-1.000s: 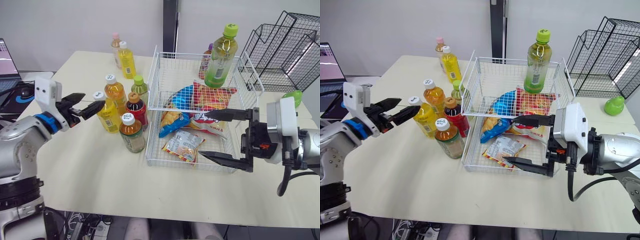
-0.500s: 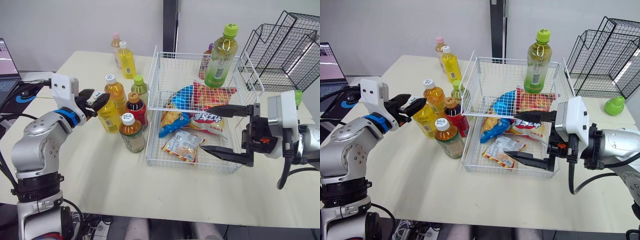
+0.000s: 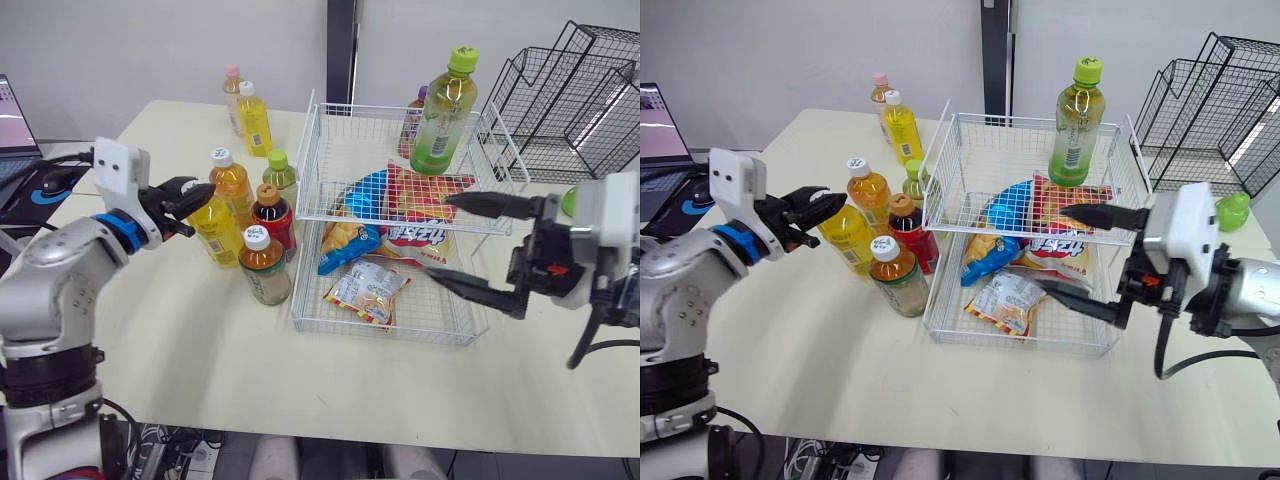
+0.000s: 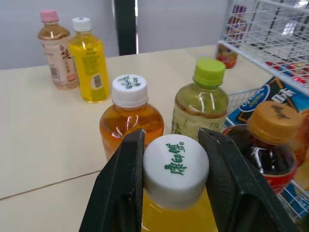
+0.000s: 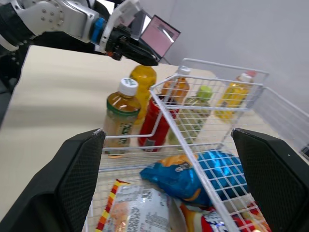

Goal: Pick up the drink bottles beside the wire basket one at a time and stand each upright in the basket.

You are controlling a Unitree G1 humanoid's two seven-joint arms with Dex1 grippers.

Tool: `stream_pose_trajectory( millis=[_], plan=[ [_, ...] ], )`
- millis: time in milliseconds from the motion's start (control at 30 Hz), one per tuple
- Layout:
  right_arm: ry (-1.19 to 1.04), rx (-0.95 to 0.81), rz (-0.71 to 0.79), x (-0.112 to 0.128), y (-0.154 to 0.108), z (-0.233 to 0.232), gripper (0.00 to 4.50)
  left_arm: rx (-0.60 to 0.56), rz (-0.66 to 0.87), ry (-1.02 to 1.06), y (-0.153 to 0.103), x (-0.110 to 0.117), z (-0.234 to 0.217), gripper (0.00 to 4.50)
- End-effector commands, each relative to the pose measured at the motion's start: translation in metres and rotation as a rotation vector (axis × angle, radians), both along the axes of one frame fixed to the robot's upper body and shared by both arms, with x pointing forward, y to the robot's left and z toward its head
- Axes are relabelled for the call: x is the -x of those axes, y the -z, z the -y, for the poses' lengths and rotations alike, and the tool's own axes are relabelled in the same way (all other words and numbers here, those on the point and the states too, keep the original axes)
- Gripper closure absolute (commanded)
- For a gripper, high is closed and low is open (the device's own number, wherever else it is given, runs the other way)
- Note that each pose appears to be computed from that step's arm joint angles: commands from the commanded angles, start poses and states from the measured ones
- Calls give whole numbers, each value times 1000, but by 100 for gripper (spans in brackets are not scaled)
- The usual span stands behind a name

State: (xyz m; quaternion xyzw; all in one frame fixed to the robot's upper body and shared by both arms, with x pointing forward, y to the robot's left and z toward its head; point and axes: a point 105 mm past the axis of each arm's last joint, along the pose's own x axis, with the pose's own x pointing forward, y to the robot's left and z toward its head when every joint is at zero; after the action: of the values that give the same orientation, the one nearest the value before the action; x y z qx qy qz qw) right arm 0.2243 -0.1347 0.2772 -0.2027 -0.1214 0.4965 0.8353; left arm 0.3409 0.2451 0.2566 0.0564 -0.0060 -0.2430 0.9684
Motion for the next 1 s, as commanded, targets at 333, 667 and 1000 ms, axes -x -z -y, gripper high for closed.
stream_pose_trajectory(
  millis=[333,667,1000],
  plan=[
    [241,-77,105,9,-13,29,0,-20,164,310,-135,8,18,316],
    [229,-83,67,19,-3,22,0,-101,236,542,-212,4,69,316],
    [232,-87,68,23,-1,19,0,-141,267,744,-221,-6,146,316]
  ],
)
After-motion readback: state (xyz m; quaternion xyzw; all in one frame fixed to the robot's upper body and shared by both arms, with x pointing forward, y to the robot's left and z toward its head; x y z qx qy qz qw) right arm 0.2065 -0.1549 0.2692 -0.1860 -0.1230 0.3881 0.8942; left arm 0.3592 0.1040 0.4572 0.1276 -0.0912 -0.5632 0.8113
